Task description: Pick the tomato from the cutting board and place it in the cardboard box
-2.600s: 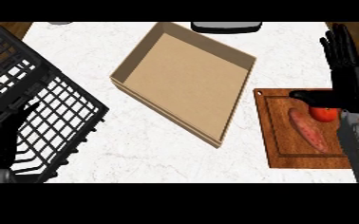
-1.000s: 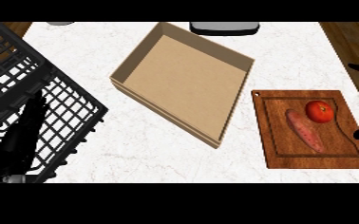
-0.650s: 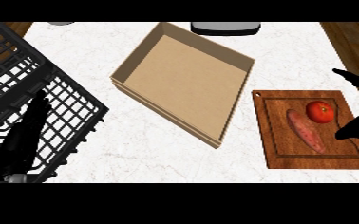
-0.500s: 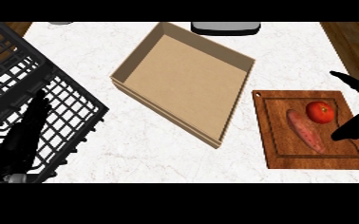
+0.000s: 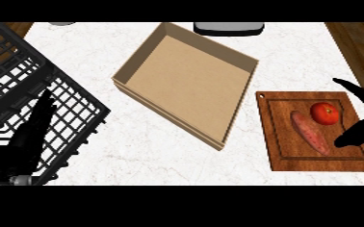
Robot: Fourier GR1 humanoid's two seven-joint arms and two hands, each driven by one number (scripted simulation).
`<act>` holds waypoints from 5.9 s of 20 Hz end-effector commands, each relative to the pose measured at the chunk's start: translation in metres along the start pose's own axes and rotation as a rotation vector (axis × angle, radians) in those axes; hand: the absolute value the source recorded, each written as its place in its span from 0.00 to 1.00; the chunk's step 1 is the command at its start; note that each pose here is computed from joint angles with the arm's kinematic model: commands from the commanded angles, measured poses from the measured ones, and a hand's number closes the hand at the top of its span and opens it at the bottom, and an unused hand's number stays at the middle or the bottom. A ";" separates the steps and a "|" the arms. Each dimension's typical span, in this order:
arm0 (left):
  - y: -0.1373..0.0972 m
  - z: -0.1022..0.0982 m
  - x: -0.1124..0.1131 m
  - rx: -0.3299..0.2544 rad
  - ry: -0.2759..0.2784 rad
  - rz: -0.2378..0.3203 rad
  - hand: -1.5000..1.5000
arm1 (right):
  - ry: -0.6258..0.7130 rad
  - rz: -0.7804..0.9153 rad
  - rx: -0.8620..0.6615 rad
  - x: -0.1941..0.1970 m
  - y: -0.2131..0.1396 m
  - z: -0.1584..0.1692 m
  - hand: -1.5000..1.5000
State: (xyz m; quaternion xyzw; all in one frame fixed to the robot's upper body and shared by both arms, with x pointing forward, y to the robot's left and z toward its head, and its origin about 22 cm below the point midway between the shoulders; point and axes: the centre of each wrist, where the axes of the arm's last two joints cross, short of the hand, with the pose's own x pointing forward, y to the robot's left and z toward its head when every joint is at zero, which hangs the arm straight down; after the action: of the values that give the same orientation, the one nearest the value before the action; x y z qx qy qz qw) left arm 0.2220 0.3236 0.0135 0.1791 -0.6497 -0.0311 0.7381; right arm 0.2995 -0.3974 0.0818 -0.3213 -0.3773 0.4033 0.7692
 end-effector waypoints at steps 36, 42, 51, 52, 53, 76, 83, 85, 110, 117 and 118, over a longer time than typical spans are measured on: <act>-0.038 -0.007 0.009 -0.085 -0.048 -0.080 0.50 | -0.005 0.072 -0.185 -0.013 0.060 -0.043 1.00; -0.052 -0.015 0.007 -0.094 -0.069 -0.098 0.50 | -0.178 0.226 -0.224 0.023 0.029 -0.052 1.00; -0.062 -0.008 0.015 -0.120 -0.062 -0.081 0.50 | -0.542 0.429 -0.246 0.067 0.010 -0.078 1.00; -0.056 -0.015 0.014 -0.110 -0.075 -0.085 0.50 | -0.567 0.425 -0.271 0.068 0.015 -0.081 1.00; -0.037 -0.020 0.029 -0.099 -0.067 -0.078 0.50 | -0.570 0.458 -0.293 0.078 0.014 -0.081 1.00; -0.038 -0.016 0.009 -0.073 -0.041 -0.076 0.50 | -1.140 -0.114 -0.228 0.235 -0.056 0.000 1.00; -0.031 -0.011 -0.001 -0.095 -0.067 -0.075 0.50 | -1.092 -0.067 -0.202 0.292 -0.045 0.004 1.00; -0.030 -0.019 0.019 -0.095 -0.047 -0.079 0.50 | -1.084 -0.056 -0.181 0.315 -0.029 0.022 1.00; -0.037 -0.019 0.021 -0.138 -0.078 -0.073 0.50 | -0.912 -0.268 -0.084 0.348 0.075 -0.047 0.00; -0.055 -0.013 0.018 -0.129 -0.073 -0.072 0.50 | -0.890 -0.663 -0.148 0.335 0.050 -0.055 0.00; -0.039 -0.017 0.020 -0.113 -0.079 -0.096 0.50 | -0.916 -0.708 -0.137 0.325 0.031 -0.058 0.00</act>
State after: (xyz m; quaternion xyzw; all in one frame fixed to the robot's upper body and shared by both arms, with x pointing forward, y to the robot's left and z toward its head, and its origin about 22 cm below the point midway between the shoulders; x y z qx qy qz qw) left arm 0.2524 0.2812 0.0205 0.1672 -0.6720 -0.1074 0.7133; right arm 0.4560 -0.0875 0.1286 -0.0516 -0.7642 0.2647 0.5859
